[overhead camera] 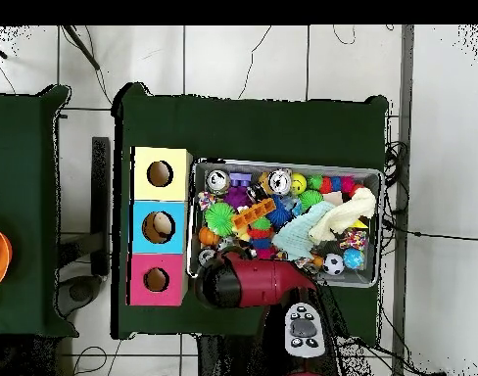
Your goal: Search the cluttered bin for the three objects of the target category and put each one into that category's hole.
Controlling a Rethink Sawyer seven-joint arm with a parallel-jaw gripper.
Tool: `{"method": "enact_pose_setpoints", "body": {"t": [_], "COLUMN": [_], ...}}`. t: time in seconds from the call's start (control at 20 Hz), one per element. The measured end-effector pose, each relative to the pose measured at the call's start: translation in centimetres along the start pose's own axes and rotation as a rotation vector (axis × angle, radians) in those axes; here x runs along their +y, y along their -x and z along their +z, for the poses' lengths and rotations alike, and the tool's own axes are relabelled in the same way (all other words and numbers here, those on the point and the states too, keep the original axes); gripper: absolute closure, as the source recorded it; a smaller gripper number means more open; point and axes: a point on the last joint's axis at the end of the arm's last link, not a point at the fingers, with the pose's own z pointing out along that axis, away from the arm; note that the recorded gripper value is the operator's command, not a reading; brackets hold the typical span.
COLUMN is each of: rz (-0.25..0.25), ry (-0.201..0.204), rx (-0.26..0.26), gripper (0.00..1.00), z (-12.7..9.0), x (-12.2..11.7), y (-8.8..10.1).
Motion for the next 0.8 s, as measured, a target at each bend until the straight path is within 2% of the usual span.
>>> {"method": "enact_pose_setpoints", "body": {"t": [0.45,0.8], "rz": [0.007,0.034], "ry": [0.002,0.007], "rx": [0.001,0.0], "gripper": [0.0,0.0], "z": [0.02,-0.07], "x": [0.04,0.04], "y": [0.06,0.45]}}
